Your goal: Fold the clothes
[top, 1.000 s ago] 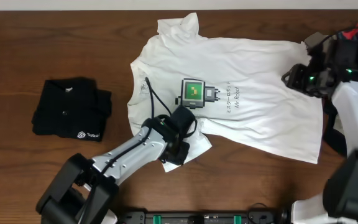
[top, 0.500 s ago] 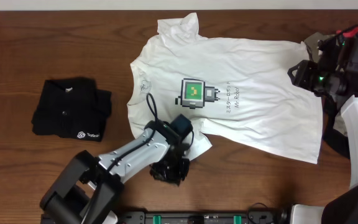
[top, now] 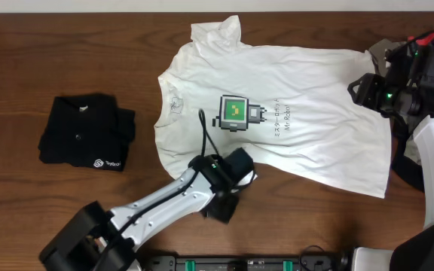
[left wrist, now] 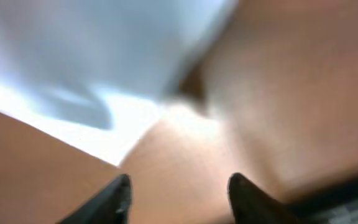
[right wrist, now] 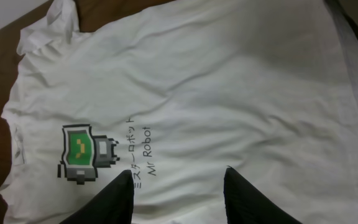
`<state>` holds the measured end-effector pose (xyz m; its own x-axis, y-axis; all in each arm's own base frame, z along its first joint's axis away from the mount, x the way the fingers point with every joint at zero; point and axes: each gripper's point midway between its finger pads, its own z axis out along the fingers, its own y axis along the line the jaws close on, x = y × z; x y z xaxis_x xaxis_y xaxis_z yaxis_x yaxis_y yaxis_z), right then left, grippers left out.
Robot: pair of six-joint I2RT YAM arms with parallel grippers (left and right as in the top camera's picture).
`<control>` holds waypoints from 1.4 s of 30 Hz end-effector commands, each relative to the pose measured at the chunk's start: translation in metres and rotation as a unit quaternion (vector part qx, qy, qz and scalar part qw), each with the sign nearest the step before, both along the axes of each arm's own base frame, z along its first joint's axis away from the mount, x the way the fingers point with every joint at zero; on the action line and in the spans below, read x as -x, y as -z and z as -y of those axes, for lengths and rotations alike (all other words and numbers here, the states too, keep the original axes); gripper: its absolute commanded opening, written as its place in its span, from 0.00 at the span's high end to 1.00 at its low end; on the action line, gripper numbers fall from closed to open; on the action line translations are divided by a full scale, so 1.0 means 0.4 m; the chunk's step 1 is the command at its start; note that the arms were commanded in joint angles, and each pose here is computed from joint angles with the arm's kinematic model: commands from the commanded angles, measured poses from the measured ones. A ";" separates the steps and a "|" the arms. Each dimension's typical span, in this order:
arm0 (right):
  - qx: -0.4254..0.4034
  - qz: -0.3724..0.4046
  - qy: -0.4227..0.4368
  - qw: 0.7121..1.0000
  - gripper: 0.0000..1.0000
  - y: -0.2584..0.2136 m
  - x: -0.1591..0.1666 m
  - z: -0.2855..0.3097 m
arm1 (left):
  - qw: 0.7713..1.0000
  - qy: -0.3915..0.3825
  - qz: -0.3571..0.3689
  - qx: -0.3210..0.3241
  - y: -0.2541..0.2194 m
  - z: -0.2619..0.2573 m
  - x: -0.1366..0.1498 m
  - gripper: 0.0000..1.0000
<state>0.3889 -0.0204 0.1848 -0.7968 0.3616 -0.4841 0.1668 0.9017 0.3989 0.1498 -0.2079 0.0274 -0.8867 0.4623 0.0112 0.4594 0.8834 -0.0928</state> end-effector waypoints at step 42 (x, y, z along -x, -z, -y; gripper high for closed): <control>0.009 0.001 -0.015 1.000 0.44 -0.016 0.017 -0.005 | 0.954 0.002 -0.296 0.038 -0.064 0.058 0.218 0.93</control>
